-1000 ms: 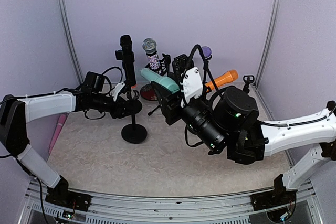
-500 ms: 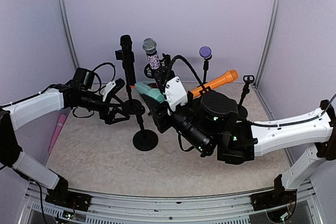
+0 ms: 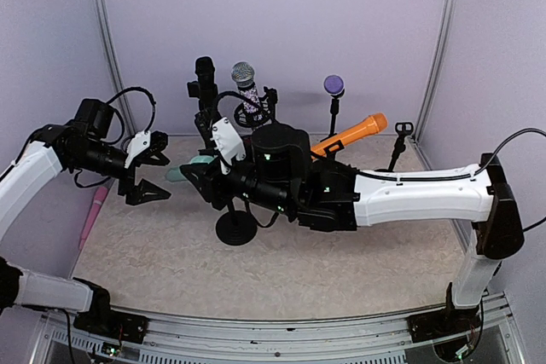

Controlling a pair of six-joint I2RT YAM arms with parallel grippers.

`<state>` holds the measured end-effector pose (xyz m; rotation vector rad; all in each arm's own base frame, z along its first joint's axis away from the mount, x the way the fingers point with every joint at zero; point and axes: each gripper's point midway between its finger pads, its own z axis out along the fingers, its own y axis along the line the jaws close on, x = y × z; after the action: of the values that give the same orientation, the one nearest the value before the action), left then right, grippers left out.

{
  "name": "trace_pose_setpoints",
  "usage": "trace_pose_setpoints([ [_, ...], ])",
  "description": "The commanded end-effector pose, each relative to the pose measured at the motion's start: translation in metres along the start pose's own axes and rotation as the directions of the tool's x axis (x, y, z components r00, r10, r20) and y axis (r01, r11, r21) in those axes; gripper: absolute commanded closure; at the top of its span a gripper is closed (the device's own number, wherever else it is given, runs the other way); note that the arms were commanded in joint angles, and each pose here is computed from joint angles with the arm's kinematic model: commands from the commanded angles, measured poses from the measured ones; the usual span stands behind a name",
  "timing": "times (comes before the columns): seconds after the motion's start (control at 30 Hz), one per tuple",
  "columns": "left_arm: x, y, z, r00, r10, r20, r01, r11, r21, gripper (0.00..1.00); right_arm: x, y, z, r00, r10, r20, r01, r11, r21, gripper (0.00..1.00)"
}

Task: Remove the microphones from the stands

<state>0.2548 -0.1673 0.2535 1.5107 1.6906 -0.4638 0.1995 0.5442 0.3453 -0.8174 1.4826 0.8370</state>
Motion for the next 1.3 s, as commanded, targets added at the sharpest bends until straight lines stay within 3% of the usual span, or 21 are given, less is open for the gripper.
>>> trace_pose_setpoints([
  [0.0,-0.006,-0.024,-0.008,0.998,0.071,0.002,-0.071,0.995,0.073,0.17,-0.01,0.023,0.017,0.995,0.103,-0.001,-0.102,0.981,-0.165,1.0],
  [0.17,-0.004,-0.024,-0.006,0.998,0.058,0.0,-0.058,0.995,0.076,0.28,-0.005,0.031,0.031,0.987,0.16,-0.015,-0.158,0.954,-0.254,1.0],
  [0.3,-0.004,-0.023,-0.007,0.998,0.063,-0.004,-0.063,0.996,0.067,0.47,0.004,0.029,0.037,0.985,0.168,-0.038,-0.172,0.954,-0.247,0.99],
  [0.37,-0.002,-0.024,-0.007,0.998,0.063,-0.01,-0.062,0.996,0.065,0.72,0.005,0.023,0.037,0.982,0.183,-0.039,-0.187,0.953,-0.236,0.7],
  [0.43,0.007,-0.022,-0.007,0.998,0.055,-0.031,-0.054,0.997,0.056,0.89,0.004,0.013,0.035,0.98,0.198,-0.03,-0.2,0.957,-0.208,0.44],
  [0.53,0.029,-0.014,-0.008,0.996,0.033,-0.083,-0.032,0.999,0.018,0.89,-0.004,-0.007,0.024,0.982,0.19,0.003,-0.187,0.97,-0.157,0.18],
  [0.63,0.069,-0.003,-0.011,0.983,0.002,-0.185,-0.011,0.999,-0.044,0.89,-0.013,-0.029,0.01,0.987,0.157,0.033,-0.153,0.984,-0.091,0.08],
  [0.8,0.168,0.012,-0.021,0.903,-0.135,-0.408,0.071,0.983,-0.167,0.88,0.003,-0.065,-0.009,0.993,0.117,-0.005,-0.117,0.993,0.024,0.02],
  [0.9,0.229,0.024,-0.031,0.828,-0.239,-0.508,0.113,0.957,-0.267,0.84,0.026,-0.087,-0.009,0.993,0.097,-0.073,-0.09,0.991,0.094,0.02],
  [1.0,0.282,0.036,-0.043,0.726,-0.369,-0.58,0.155,0.91,-0.384,0.73,0.046,-0.099,-0.002,0.987,0.069,-0.145,-0.047,0.988,0.147,0.01],
  [1.1,0.318,0.039,-0.052,0.646,-0.449,-0.618,0.179,0.875,-0.449,0.66,0.059,-0.1,0.008,0.98,0.044,-0.193,-0.016,0.989,0.148,0.01],
  [1.27,0.352,0.035,-0.057,0.58,-0.471,-0.665,0.14,0.861,-0.488,0.65,0.08,-0.099,0.027,0.966,-0.004,-0.259,0.041,0.99,0.138,0.03],
])
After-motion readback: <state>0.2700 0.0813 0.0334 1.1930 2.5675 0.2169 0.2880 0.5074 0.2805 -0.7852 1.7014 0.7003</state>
